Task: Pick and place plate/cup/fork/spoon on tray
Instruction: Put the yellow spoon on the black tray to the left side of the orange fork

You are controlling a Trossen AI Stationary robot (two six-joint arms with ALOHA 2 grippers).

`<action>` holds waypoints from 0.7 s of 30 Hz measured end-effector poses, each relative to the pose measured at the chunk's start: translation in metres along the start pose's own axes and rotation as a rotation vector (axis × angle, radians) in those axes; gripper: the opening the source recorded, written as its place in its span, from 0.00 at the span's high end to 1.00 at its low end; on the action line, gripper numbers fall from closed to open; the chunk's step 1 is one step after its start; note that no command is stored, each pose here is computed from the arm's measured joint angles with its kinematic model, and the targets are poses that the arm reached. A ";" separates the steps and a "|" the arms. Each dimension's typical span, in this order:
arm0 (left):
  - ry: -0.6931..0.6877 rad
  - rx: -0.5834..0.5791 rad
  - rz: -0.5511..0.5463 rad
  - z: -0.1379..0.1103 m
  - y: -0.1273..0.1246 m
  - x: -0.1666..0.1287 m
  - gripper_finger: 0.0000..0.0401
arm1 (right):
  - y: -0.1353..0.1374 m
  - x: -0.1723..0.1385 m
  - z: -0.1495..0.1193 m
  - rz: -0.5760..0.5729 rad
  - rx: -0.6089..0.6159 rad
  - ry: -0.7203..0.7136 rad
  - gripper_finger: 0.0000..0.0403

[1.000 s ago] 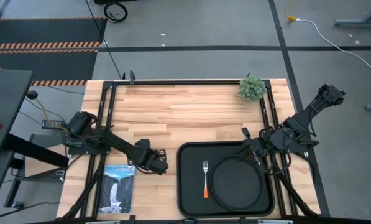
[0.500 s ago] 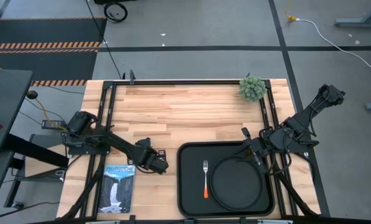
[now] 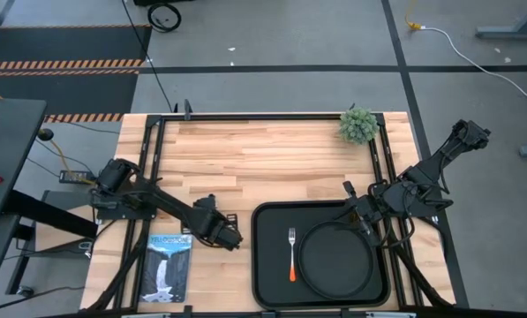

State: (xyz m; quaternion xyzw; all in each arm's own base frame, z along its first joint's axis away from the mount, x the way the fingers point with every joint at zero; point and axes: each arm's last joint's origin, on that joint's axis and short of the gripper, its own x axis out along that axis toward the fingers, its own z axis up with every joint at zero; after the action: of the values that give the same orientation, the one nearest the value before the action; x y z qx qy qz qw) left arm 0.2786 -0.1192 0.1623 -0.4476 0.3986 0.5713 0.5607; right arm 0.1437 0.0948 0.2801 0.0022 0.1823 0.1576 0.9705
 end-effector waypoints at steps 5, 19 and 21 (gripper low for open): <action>-0.025 -0.011 -0.105 -0.002 -0.013 -0.016 0.86 | 0.000 0.000 0.000 0.001 0.000 0.001 0.68; 0.067 -0.084 -0.669 -0.037 -0.067 -0.025 0.86 | 0.000 0.000 0.000 0.005 0.006 0.004 0.68; 0.077 -0.098 -0.716 -0.042 -0.072 -0.024 0.86 | 0.000 0.000 -0.001 0.007 0.005 0.007 0.68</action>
State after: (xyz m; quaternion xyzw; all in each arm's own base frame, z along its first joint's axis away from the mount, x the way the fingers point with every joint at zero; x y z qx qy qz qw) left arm 0.3528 -0.1620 0.1766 -0.6063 0.2096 0.3401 0.6876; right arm 0.1435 0.0950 0.2795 0.0047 0.1864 0.1603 0.9693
